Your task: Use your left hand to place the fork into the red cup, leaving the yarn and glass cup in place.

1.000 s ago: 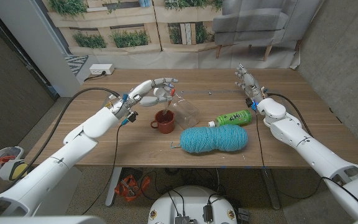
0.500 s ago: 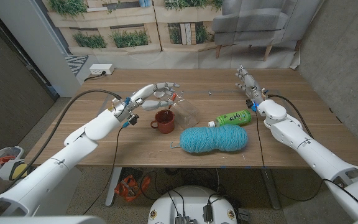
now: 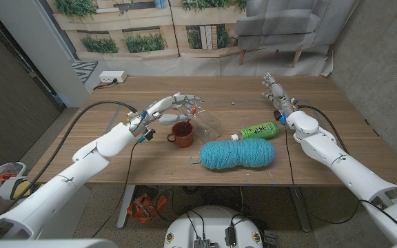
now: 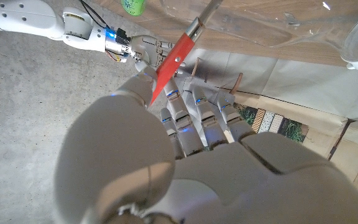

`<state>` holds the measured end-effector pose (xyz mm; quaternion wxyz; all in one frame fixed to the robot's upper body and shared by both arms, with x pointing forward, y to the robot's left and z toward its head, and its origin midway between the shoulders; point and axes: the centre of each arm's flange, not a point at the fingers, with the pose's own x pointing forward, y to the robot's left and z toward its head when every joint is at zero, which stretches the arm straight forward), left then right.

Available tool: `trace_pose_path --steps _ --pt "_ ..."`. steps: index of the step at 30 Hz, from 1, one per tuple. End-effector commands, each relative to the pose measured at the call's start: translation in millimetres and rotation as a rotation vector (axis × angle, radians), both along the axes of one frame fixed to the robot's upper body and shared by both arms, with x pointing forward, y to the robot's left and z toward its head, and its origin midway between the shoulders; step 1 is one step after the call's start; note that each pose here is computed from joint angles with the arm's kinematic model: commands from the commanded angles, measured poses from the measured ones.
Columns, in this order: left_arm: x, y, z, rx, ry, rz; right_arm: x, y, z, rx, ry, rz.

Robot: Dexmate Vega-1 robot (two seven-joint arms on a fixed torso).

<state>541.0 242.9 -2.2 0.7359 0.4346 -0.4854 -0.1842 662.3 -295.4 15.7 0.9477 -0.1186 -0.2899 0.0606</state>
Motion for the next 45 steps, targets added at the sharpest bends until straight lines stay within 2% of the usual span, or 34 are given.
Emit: trace_pose_path --steps 1,31,42,45 --pt "3.1 -2.4 -4.1 0.028 -0.004 0.023 -0.5 -1.3 -2.8 0.0 0.007 -0.003" --pt "15.8 -2.1 -15.6 0.053 0.07 0.049 -3.4 -2.4 1.7 -0.004 -0.004 -0.003" --pt "19.8 -3.7 -18.8 0.075 0.069 0.073 -7.6 -8.4 -0.7 0.01 -0.012 -0.011" --pt "20.4 -4.4 -19.1 0.102 0.032 0.097 -7.8 -9.6 -1.3 0.012 -0.012 -0.013"
